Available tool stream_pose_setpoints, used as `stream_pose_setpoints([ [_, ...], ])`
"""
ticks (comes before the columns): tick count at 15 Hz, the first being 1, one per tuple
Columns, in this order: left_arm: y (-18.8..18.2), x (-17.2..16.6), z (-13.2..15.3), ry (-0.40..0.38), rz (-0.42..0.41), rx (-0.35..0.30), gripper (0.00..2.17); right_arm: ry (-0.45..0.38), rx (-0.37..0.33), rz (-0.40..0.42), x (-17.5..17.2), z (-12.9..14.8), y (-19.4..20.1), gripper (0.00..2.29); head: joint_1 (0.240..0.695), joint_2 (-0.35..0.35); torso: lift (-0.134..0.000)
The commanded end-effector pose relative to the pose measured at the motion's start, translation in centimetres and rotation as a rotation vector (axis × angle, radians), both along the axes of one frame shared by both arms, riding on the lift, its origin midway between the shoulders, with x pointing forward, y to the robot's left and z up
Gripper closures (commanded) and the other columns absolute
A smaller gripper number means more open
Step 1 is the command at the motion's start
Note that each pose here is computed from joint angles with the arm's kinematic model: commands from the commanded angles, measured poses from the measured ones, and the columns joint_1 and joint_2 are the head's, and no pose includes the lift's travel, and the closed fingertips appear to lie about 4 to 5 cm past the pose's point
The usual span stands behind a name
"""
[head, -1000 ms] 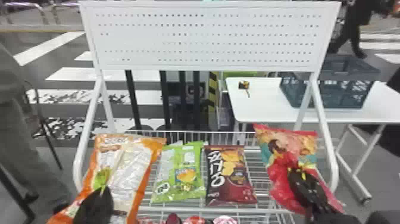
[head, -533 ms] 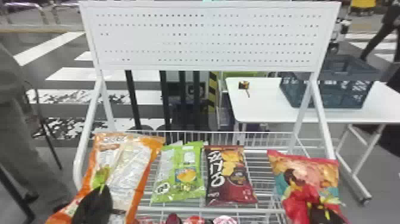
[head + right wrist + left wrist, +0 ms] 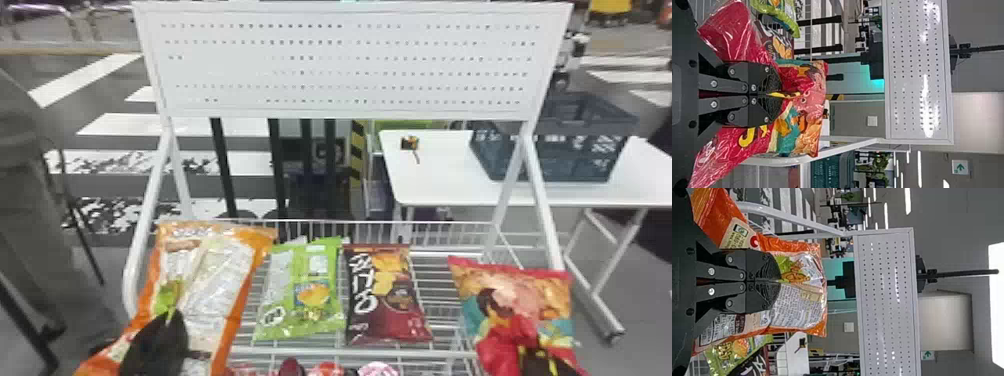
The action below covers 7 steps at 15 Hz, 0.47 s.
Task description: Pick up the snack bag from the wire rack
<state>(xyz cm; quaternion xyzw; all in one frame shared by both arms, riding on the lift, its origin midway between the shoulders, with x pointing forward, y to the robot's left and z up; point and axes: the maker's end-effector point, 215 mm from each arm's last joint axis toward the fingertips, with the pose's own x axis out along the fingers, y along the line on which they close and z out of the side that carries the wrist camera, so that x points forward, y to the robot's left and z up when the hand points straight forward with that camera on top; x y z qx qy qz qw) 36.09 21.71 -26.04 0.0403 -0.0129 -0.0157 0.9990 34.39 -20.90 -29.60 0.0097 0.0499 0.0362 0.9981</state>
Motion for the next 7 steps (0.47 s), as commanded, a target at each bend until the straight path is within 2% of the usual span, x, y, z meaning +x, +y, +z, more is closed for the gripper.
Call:
stream_pose_setpoints([
  [1,0.01,-0.02,0.19,-0.004,0.000,0.000,1.88,0.000,0.001,0.001,-0.06,0.04,0.02,2.22,0.499,0.000,0.000],
  [7,-0.08,-0.06,0.30,-0.005,-0.001,-0.001,1.88,-0.003,0.004,0.004,-0.25,0.34,0.15,2.22,0.499,0.000,0.000],
])
